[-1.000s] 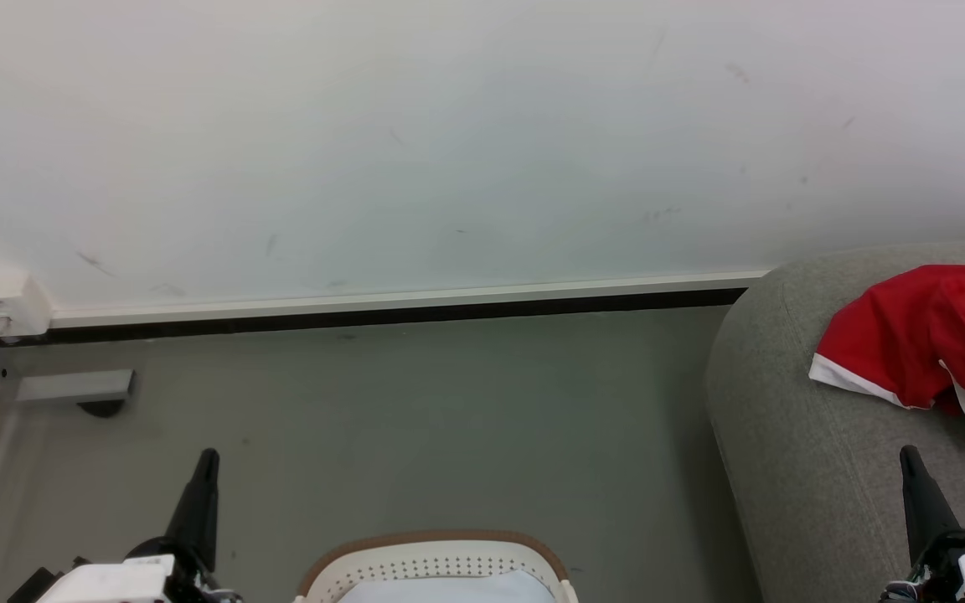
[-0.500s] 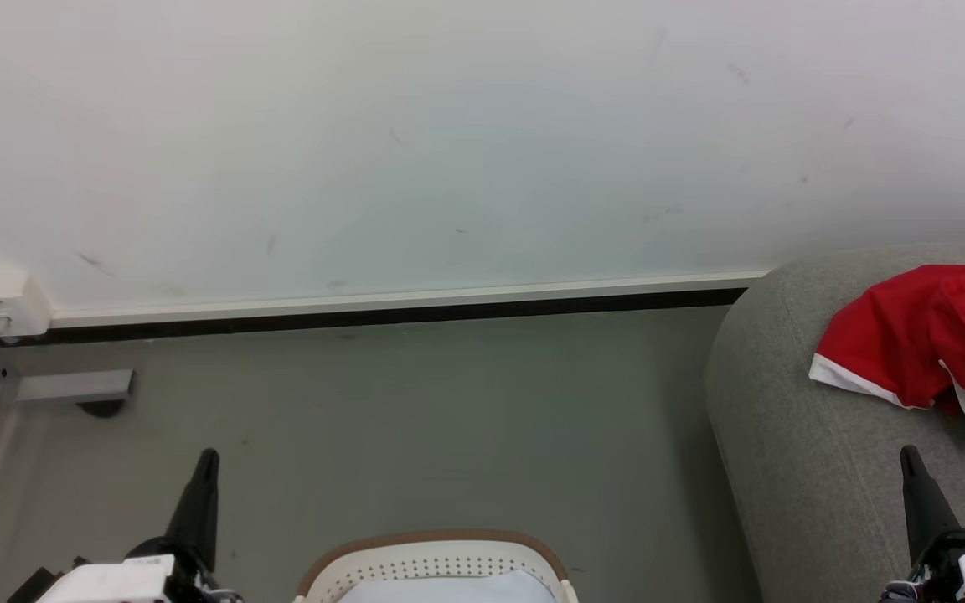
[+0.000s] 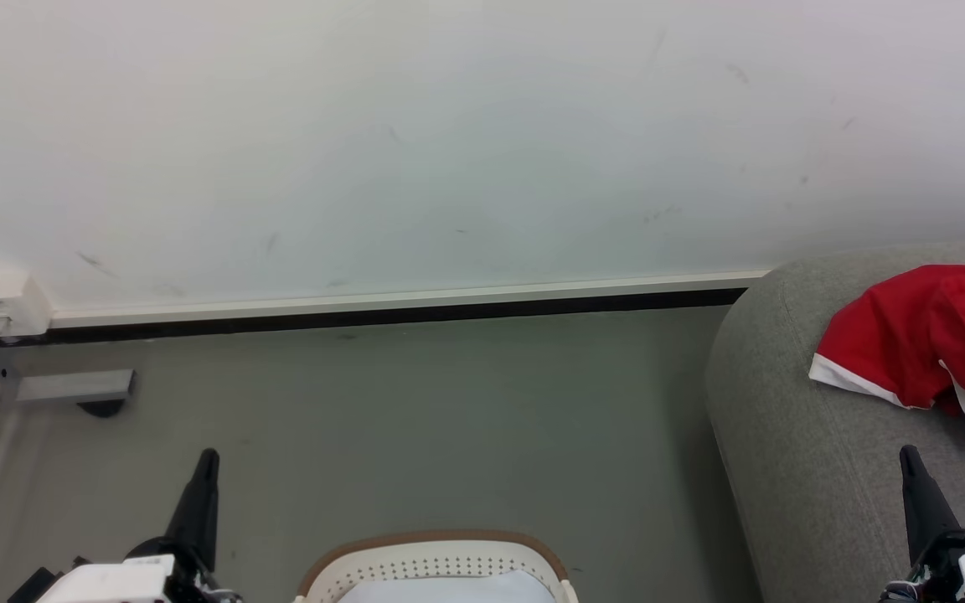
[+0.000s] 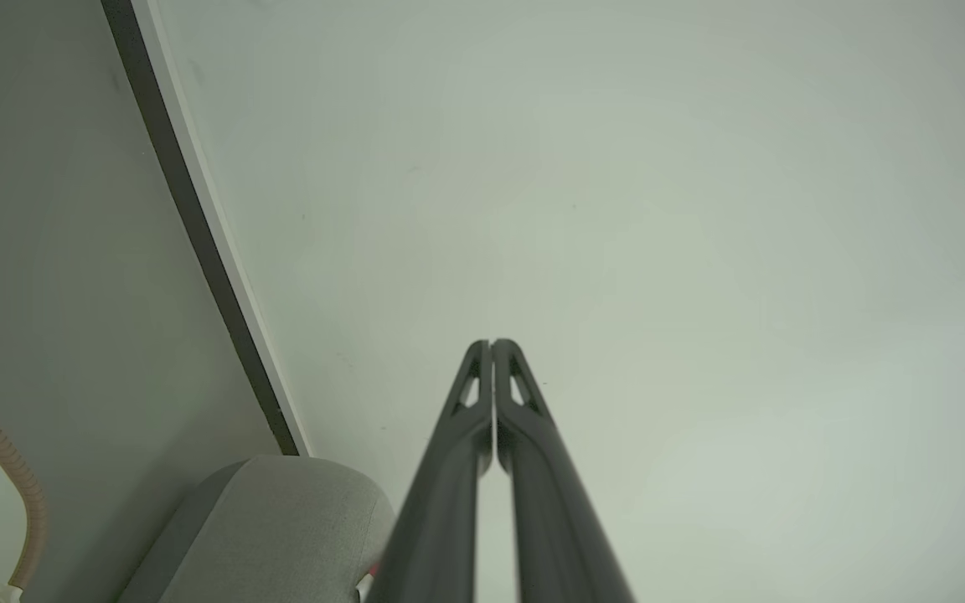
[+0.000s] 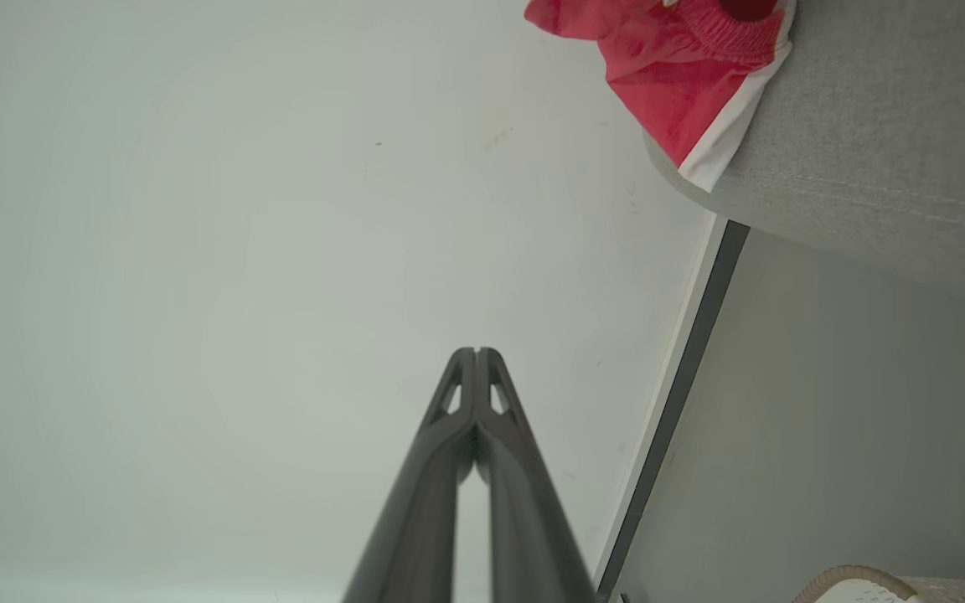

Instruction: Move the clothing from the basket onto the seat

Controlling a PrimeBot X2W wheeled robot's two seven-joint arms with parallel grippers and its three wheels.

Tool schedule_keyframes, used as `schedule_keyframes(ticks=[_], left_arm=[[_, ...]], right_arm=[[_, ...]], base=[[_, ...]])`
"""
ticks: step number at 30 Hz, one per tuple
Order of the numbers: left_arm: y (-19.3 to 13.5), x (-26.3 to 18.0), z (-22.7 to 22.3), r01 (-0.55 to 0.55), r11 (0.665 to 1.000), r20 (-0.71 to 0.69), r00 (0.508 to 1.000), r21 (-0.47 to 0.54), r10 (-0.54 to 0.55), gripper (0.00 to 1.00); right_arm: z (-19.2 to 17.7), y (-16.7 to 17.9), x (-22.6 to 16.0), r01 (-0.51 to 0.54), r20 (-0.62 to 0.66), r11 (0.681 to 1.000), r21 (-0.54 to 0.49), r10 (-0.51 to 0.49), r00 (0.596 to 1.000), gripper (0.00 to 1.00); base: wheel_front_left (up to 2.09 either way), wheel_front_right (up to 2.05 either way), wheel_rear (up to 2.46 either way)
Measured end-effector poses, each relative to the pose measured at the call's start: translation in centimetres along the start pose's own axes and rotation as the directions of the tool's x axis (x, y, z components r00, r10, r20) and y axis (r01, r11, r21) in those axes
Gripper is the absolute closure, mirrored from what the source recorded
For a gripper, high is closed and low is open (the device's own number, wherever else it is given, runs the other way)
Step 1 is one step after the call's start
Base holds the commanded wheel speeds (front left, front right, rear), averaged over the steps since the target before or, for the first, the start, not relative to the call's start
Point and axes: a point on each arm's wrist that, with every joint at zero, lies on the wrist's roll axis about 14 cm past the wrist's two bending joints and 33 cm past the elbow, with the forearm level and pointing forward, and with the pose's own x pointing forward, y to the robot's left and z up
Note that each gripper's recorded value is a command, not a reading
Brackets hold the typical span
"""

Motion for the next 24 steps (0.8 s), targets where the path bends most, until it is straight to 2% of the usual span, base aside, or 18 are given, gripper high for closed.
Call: schedule_keyframes(ticks=[24], left_arm=[[-0.01, 0.0, 0.0, 0.0, 1.0, 0.0, 1.0, 0.0, 0.0, 1.0]], right_arm=[[-0.04, 0.0, 0.0, 0.0, -0.002, 1.0, 0.001, 0.0, 1.0, 1.0]], base=[[0.0, 0.0, 0.0]])
